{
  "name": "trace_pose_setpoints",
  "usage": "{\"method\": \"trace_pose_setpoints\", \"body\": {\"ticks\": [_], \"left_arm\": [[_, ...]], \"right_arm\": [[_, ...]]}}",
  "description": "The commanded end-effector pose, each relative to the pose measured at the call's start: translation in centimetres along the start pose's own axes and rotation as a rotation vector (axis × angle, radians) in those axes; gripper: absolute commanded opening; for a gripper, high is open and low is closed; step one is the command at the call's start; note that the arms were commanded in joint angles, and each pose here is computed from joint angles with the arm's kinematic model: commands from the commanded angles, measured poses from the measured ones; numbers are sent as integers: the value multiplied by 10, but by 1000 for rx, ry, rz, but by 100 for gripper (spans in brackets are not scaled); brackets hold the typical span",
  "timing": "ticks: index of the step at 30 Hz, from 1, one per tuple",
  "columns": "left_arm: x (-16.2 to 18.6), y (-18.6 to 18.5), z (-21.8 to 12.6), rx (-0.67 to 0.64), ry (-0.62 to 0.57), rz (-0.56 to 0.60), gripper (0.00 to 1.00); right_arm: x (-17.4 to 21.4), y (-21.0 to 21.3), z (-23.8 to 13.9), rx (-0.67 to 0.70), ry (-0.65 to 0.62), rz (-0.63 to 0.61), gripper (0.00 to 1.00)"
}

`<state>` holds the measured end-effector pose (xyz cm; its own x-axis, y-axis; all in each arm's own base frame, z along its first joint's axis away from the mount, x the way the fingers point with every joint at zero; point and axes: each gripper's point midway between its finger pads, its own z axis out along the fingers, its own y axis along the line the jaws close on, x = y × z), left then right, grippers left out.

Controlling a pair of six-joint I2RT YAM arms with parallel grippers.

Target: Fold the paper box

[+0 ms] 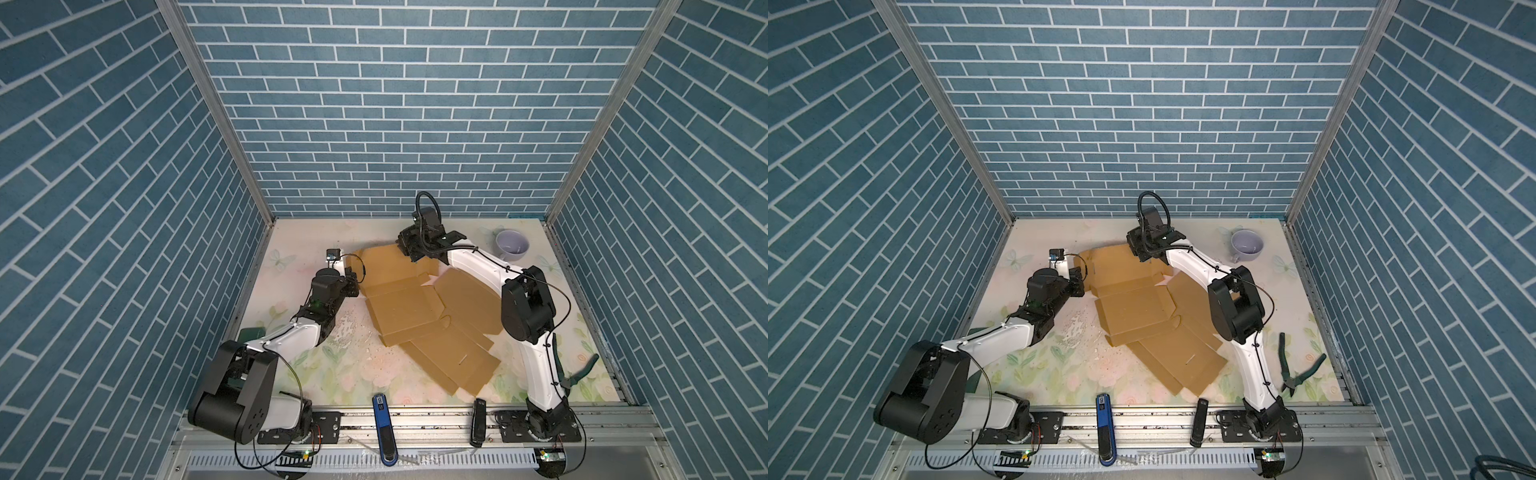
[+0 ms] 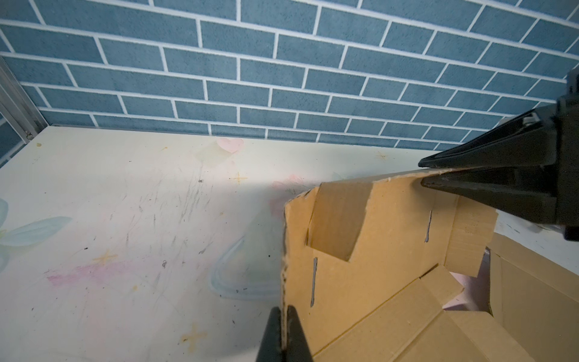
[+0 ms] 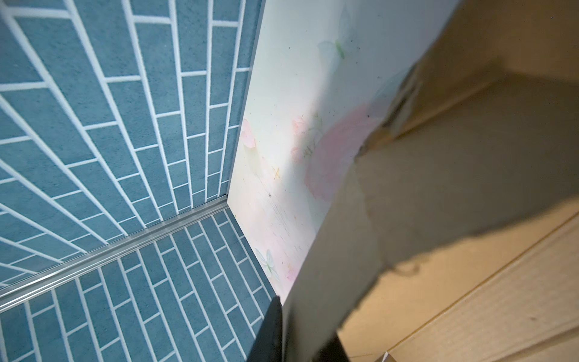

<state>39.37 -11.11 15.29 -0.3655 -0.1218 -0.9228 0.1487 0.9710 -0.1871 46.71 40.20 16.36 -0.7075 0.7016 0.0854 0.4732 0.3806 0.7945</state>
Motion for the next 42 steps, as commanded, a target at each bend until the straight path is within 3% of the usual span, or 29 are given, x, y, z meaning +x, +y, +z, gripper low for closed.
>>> {"method": "trace_pose_setpoints", "body": {"ticks": [1,4,8,19,28,42], "left_arm": [[-19,-10,-1,30,-39,13,0],[-17,-9,-1,27,-30,10,1],[-16,-6,-1,12,-24,7,10],[-12,0,-15,-23,5,-7,28],[-7,12,-41,-45,61,-24,35],[26,34,-32,-34,162,-129,35]], "right_arm": [[3,2,2,-14,6,30,12],[2,3,0,-29,3,26,6],[2,5,-2,-46,4,19,2],[6,11,-6,-91,21,-48,0],[11,14,-13,-147,44,-122,0],[18,23,-17,-266,101,-182,0]]}}
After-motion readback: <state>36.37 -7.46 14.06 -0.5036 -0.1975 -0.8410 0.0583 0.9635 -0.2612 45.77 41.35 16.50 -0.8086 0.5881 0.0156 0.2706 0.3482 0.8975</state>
